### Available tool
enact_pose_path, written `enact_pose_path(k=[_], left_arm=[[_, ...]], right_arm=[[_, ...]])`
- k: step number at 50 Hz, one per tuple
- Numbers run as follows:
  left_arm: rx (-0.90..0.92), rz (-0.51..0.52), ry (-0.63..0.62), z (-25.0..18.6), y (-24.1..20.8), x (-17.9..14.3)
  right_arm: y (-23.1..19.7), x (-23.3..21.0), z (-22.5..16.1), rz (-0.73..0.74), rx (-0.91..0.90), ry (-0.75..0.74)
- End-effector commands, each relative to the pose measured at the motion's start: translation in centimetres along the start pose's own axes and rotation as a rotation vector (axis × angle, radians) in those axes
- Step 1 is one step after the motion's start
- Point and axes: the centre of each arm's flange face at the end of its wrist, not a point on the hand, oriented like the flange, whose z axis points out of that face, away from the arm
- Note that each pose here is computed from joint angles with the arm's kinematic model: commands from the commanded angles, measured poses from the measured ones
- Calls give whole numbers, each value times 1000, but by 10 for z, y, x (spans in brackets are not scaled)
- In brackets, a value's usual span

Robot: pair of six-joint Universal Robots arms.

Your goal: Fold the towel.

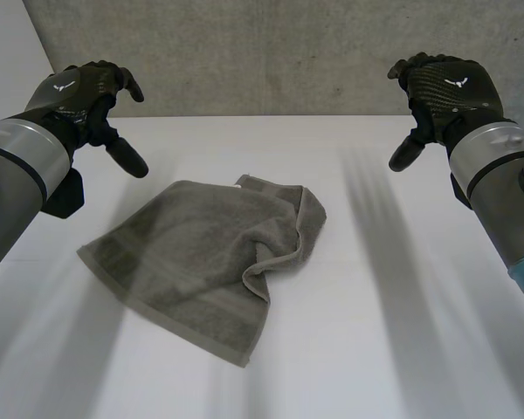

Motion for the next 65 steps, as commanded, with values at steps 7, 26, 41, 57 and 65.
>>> enact_pose_path(k=[7, 26, 41, 57, 65], left_arm=[[-10, -7, 8, -1, 3, 1], [-233, -64, 153, -10, 77, 54], [-409, -120, 226, -9, 171, 95], [-308, -106, 213, 18, 199, 112], [-322, -91, 184, 26, 216, 112]], right_arm=[[-2, 1, 1, -6, 0, -2], [65, -41, 3, -602, -57, -370], [118, -65, 59, -533, -94, -425], [174, -104, 95, -515, -64, -524], [178, -111, 103, -518, -44, -537]])
